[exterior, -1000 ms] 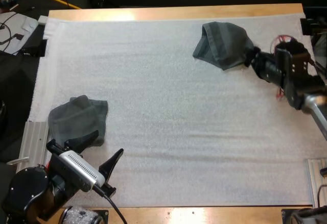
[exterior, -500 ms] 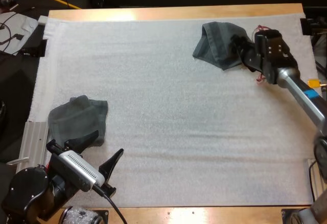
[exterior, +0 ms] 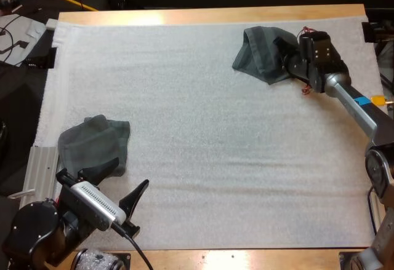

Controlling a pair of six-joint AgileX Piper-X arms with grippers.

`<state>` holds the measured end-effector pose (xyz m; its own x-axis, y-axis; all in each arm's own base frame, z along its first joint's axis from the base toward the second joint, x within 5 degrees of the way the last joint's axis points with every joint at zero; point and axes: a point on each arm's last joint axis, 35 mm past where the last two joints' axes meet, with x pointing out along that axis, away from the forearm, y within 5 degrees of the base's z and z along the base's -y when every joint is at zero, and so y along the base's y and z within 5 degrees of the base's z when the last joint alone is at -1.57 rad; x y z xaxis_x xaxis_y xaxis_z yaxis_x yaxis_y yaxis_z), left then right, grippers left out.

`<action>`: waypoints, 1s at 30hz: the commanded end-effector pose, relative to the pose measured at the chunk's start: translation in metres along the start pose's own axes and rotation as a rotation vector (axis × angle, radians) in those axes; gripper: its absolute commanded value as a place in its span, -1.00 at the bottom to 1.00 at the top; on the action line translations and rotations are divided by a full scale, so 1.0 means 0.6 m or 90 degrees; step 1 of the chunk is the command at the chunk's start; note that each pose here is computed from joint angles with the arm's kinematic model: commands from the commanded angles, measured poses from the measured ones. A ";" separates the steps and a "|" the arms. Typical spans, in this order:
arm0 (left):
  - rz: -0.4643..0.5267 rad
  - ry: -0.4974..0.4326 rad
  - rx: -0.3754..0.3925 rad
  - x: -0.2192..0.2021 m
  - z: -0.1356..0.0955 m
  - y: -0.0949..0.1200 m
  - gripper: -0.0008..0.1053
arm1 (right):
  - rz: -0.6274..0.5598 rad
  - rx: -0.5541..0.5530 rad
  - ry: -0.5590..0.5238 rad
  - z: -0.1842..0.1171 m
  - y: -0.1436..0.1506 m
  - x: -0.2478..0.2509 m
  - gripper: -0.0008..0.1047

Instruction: Pick towel from pile, fold and stack

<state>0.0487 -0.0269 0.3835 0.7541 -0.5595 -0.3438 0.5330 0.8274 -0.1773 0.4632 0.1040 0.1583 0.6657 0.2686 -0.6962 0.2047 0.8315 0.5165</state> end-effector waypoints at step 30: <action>-0.002 -0.006 0.000 -0.002 0.004 -0.001 0.18 | 0.039 -0.348 -0.082 0.027 0.151 -0.270 -0.71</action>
<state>0.0487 -0.0269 0.3834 0.7538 -0.5594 -0.3447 0.5328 0.8274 -0.1776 0.3845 0.1318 0.3295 0.7666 0.3174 -0.5582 -0.2588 0.9483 0.1838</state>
